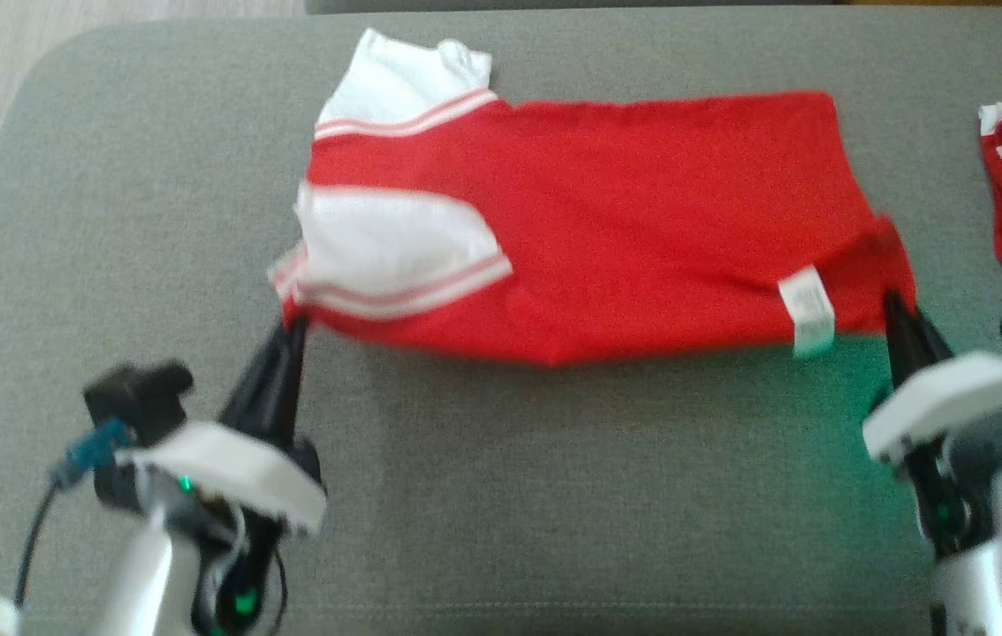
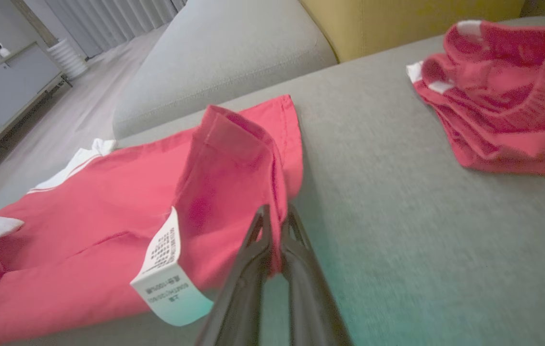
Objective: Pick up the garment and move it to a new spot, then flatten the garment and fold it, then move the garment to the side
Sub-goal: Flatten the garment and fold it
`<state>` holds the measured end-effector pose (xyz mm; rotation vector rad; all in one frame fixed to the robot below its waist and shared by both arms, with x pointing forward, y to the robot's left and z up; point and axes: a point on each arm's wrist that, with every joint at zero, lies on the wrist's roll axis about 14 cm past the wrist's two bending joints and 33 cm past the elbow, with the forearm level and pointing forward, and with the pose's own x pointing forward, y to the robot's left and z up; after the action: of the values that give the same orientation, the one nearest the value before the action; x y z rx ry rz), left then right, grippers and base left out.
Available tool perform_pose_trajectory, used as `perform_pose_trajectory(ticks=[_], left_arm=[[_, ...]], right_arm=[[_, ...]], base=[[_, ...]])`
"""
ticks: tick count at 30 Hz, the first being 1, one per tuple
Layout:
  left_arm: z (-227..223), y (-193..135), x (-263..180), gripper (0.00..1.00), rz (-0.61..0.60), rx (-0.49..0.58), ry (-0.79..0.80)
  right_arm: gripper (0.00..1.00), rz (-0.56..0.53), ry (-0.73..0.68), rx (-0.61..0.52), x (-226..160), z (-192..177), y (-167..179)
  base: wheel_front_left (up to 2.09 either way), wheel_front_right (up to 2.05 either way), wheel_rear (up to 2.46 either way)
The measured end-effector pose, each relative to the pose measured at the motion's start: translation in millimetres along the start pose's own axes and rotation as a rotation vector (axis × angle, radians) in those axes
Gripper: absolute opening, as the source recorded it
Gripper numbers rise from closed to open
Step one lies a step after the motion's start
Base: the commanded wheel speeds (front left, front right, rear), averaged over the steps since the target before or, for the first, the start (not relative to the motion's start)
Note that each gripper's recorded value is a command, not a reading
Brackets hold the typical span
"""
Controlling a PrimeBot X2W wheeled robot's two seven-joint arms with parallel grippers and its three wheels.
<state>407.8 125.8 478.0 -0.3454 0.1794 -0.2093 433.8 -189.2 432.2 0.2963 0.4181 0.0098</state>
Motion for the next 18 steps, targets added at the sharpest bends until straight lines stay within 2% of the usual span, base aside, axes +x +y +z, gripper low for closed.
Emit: perform_pose_trajectory(ticks=[8,13,14,15,16,17,18], left_arm=[[-46.7,3.5,-51.3,0.0,0.063,-0.079,0.144],[-60.9,5.4,-60.3,0.0,0.087,-0.106,0.186],[-62.4,5.7,-60.2,0.0,0.088,-0.106,0.189],[-65.3,6.4,-60.4,0.0,0.091,-0.107,0.197],[-68.2,7.2,-60.5,0.33,0.093,-0.107,0.203],[-70.0,7.5,-60.1,1.0,0.094,-0.108,0.205],[-70.7,7.5,-59.3,1.0,0.094,-0.107,0.203]], right_arm=[[0.0,-0.054,0.134,0.032,-45.7,-52.7,-23.4],[0.0,-0.069,0.171,0.053,-57.3,-68.8,-29.2],[0.12,-0.069,0.172,0.053,-57.5,-69.0,-28.9],[0.56,-0.068,0.172,0.052,-57.7,-69.4,-28.7],[1.0,-0.068,0.172,0.052,-58.1,-69.7,-28.6],[1.0,-0.07,0.169,0.053,-58.6,-69.5,-29.2],[1.0,-0.074,0.159,0.054,-59.1,-68.2,-30.5]], base=[[0.0,0.0,0.0],[0.0,0.0,0.0],[0.0,0.0,0.0],[0.0,0.0,0.0],[0.0,0.0,0.0],[0.0,0.0,0.0],[0.0,0.0,0.0]])
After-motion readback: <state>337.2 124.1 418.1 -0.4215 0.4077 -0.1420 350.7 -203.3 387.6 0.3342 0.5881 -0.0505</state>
